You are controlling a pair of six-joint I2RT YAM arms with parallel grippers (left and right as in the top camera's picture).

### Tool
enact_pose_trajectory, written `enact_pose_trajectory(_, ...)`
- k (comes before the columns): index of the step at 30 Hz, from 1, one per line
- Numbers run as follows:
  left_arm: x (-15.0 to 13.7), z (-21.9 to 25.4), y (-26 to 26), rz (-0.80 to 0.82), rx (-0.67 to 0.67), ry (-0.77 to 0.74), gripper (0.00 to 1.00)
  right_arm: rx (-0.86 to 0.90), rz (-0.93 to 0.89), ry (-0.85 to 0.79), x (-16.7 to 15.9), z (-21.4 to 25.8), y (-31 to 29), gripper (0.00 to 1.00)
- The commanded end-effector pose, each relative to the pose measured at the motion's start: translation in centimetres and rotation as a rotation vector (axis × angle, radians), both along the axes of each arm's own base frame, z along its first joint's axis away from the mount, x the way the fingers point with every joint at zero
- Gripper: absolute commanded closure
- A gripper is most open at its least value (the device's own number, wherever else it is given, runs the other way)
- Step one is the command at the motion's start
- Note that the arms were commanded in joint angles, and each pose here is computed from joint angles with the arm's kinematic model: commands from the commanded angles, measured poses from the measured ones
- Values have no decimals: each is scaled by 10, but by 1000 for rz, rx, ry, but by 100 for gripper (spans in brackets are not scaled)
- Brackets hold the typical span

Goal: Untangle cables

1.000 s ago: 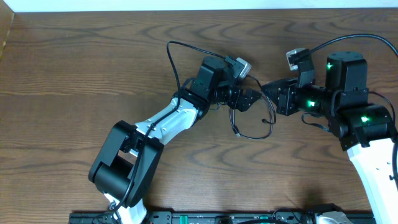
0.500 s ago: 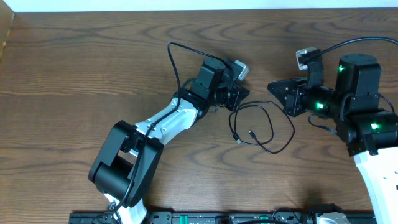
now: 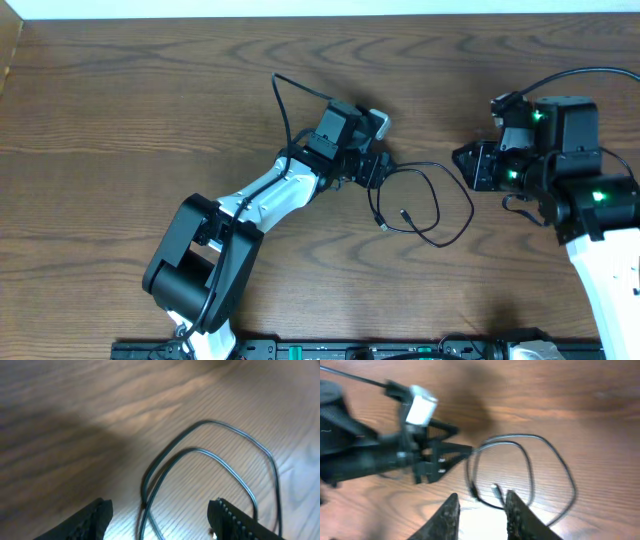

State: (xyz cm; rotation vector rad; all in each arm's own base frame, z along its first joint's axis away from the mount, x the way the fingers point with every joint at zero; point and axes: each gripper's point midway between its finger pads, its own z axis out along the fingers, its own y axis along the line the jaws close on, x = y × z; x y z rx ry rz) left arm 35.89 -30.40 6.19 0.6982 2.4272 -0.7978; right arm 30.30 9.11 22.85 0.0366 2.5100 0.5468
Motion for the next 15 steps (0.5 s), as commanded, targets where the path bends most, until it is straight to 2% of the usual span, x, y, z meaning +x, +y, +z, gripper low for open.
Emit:
enact_pose_trajectory(1,-2,-12,8,24,49,25,34,-56,-76,65,8,-20,-14,68)
enact_pose_trajectory(15,-31,-33,26,27,140,174,34,-159,-223,380,22,-115,-32,59)
